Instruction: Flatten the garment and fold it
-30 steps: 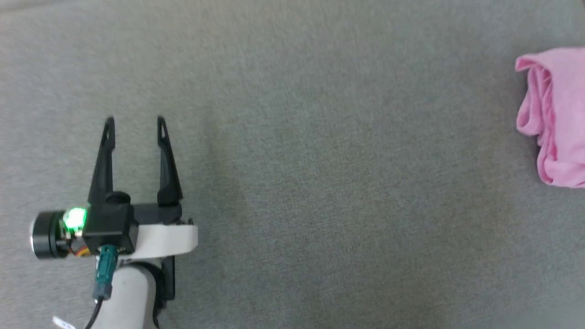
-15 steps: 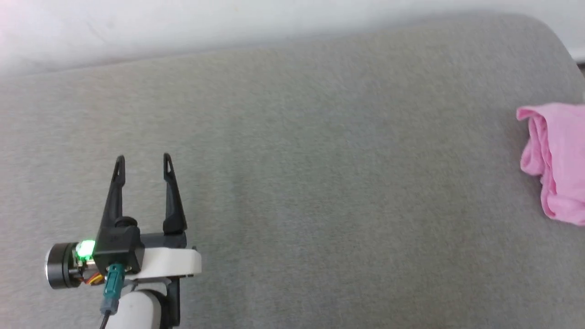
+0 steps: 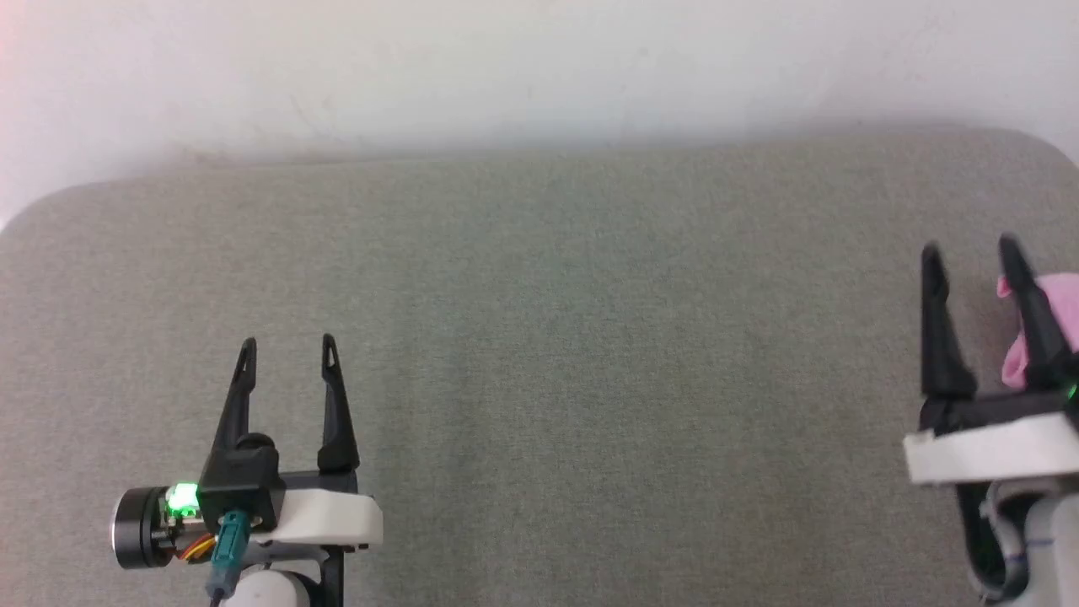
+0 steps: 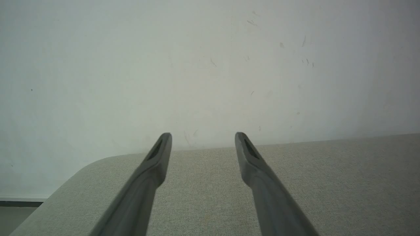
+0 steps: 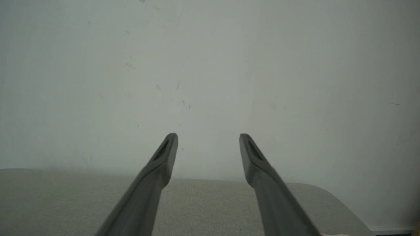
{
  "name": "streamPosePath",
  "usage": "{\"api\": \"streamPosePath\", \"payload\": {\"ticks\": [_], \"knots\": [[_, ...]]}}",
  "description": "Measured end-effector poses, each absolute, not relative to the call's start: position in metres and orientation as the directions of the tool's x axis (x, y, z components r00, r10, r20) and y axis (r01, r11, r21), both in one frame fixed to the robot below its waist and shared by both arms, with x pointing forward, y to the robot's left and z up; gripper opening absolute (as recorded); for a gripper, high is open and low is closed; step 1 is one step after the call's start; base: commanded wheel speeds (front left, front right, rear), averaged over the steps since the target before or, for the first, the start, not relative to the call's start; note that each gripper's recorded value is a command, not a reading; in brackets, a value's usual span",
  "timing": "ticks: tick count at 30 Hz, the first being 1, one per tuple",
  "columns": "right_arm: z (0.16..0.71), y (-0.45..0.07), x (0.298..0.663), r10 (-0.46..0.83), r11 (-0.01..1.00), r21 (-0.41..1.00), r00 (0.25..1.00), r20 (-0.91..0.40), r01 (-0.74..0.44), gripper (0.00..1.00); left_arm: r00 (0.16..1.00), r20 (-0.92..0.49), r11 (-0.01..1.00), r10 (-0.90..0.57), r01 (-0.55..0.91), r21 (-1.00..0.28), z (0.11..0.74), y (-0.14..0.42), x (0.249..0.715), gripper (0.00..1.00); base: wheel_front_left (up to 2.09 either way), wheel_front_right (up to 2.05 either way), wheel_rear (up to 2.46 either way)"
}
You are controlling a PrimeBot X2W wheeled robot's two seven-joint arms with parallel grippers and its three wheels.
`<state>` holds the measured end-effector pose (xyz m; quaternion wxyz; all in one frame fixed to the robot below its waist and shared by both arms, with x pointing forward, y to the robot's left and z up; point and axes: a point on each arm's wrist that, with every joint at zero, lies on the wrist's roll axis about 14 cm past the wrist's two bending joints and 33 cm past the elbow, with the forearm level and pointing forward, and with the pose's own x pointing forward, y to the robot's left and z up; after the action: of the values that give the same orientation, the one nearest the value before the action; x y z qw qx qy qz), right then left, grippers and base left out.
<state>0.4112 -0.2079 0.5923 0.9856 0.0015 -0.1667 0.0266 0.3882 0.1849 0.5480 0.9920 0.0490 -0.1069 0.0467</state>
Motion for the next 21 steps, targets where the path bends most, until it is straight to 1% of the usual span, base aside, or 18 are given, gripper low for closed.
{"api": "streamPosePath", "payload": {"ticks": [5,11,12,21], "knots": [[0.569,-0.195,0.389,0.051,0.997,0.042,0.961,0.27,-0.065,1.0,0.972,0.213,0.99,0.095,-0.115,0.083,0.548,0.191,0.375,1.0,0.0,0.0,0.0],[0.565,-0.193,0.378,0.042,0.997,0.056,0.964,0.262,-0.058,1.0,0.975,0.205,0.992,0.09,-0.105,0.063,0.546,0.191,0.366,1.0,0.0,0.0,0.0],[0.565,-0.193,0.377,0.042,0.997,0.054,0.965,0.261,-0.058,0.0,0.975,0.205,0.994,0.082,-0.095,0.054,0.546,0.19,0.366,0.0,0.0,0.0,0.0],[0.564,-0.191,0.376,0.046,0.997,0.053,0.966,0.255,-0.062,0.0,0.976,0.201,0.995,0.082,-0.093,0.046,0.546,0.19,0.366,0.0,0.0,0.0,0.0]]}}
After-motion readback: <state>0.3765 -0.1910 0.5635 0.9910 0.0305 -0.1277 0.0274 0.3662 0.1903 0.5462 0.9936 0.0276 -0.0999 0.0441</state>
